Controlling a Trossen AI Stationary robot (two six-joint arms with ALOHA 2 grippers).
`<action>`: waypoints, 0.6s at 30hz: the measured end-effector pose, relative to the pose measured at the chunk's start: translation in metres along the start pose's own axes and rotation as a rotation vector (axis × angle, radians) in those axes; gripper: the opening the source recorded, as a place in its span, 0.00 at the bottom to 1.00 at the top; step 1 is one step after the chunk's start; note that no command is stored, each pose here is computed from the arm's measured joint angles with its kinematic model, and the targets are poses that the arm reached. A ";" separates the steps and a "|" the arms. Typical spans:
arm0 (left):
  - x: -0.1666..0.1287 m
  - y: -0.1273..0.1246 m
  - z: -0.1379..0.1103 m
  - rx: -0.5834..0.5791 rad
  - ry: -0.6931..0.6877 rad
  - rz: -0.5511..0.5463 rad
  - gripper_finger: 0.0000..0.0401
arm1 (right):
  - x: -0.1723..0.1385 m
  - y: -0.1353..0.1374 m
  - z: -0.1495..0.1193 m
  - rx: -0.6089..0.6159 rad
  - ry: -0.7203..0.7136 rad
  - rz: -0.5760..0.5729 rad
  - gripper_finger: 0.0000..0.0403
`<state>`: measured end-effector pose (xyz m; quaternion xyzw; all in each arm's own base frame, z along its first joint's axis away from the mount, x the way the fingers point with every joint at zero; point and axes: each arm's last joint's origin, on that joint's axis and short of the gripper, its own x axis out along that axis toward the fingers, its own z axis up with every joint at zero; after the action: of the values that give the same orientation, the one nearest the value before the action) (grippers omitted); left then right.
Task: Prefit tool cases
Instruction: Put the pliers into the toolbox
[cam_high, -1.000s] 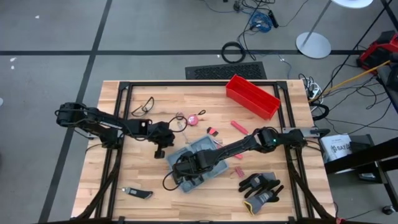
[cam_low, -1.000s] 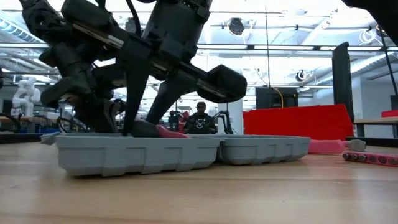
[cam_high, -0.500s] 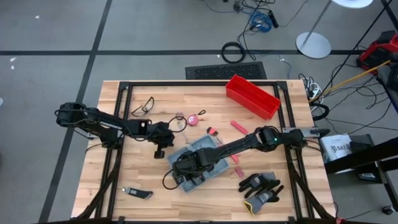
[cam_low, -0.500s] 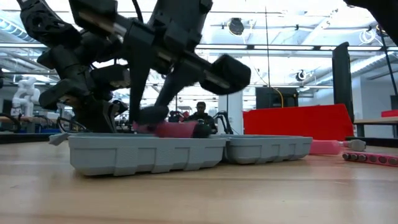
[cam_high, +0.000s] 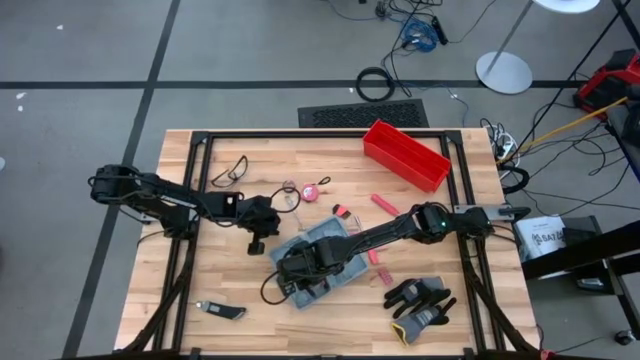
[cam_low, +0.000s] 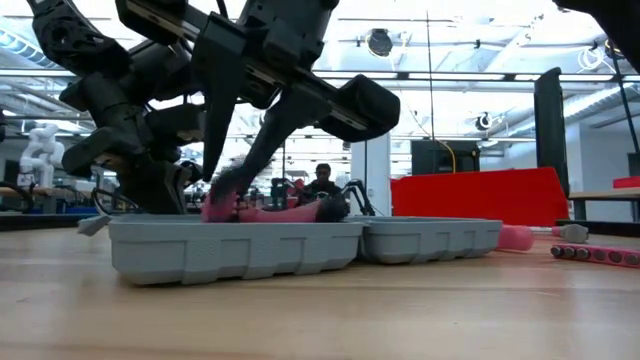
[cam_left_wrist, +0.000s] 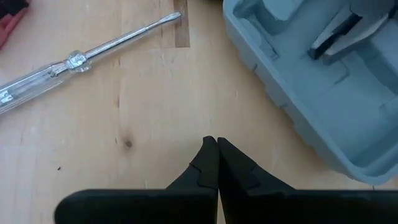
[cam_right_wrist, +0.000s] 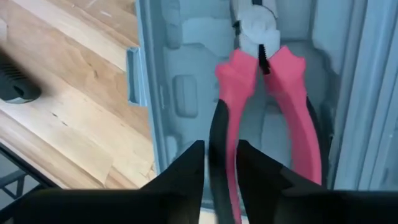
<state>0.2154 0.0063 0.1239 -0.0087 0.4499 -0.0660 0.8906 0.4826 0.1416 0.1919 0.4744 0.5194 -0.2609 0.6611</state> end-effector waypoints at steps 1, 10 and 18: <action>0.000 0.000 0.000 0.000 0.000 0.000 0.00 | 0.000 0.000 0.000 0.003 0.000 0.000 0.23; 0.000 0.000 -0.001 -0.001 0.011 -0.001 0.00 | -0.012 0.001 -0.001 0.016 0.015 0.015 0.28; 0.000 0.000 -0.001 0.005 0.011 -0.001 0.00 | -0.009 0.002 0.008 -0.043 -0.114 0.010 0.21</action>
<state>0.2144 0.0062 0.1232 -0.0062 0.4548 -0.0679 0.8880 0.4845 0.1340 0.2010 0.4472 0.4841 -0.2731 0.7008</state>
